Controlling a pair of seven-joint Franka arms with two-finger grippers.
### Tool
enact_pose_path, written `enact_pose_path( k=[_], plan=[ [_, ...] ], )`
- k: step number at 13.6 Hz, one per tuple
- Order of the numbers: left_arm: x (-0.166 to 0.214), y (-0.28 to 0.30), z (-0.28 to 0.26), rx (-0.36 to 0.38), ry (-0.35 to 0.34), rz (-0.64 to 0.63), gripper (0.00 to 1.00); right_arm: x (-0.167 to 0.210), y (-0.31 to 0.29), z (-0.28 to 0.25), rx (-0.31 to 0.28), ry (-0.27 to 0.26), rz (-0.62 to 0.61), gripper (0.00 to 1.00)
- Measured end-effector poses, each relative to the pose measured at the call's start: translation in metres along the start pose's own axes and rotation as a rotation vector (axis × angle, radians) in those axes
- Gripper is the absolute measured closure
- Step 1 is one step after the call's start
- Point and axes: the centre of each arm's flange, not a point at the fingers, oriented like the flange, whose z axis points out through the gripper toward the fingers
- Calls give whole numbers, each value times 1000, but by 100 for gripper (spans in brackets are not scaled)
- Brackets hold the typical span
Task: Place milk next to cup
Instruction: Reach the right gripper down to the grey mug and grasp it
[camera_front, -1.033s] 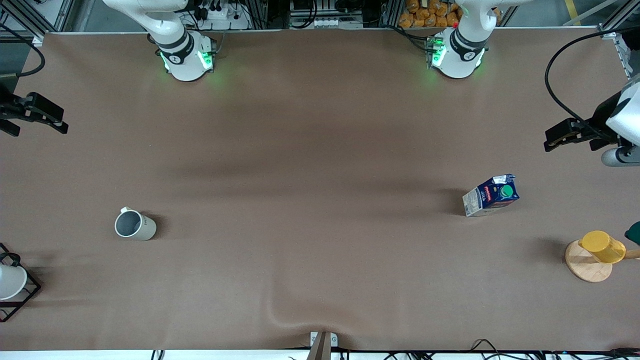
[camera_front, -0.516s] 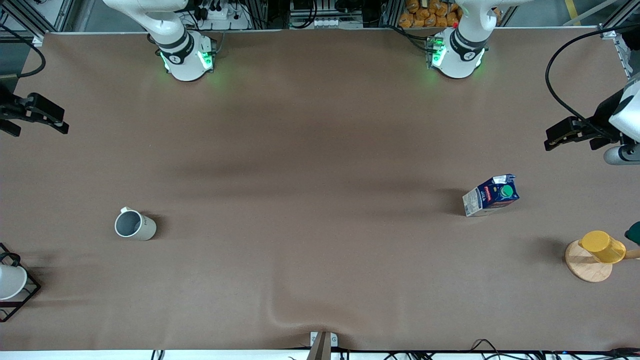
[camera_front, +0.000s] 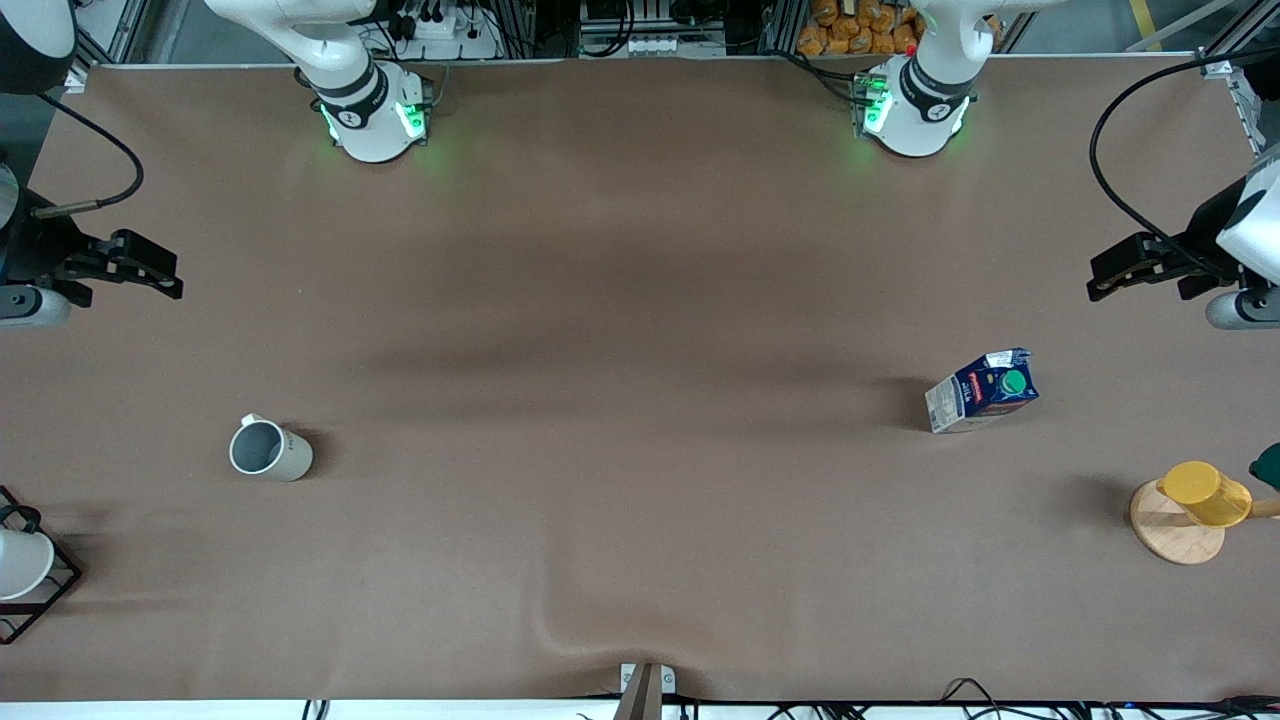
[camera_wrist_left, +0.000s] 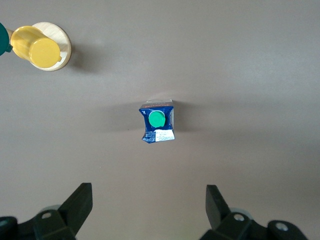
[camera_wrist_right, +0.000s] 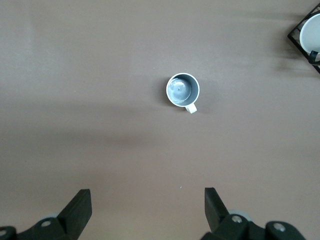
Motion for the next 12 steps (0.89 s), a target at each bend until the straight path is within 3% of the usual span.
enact_pose_path(
  k=[5,12],
  plan=[
    [0,4,0,0,0,7,0,39,-2,59,4,-35,-12,0],
    [0,-1,1,0,-3,-1,0,94,-58,186,3,-135,-103,0]
  ],
)
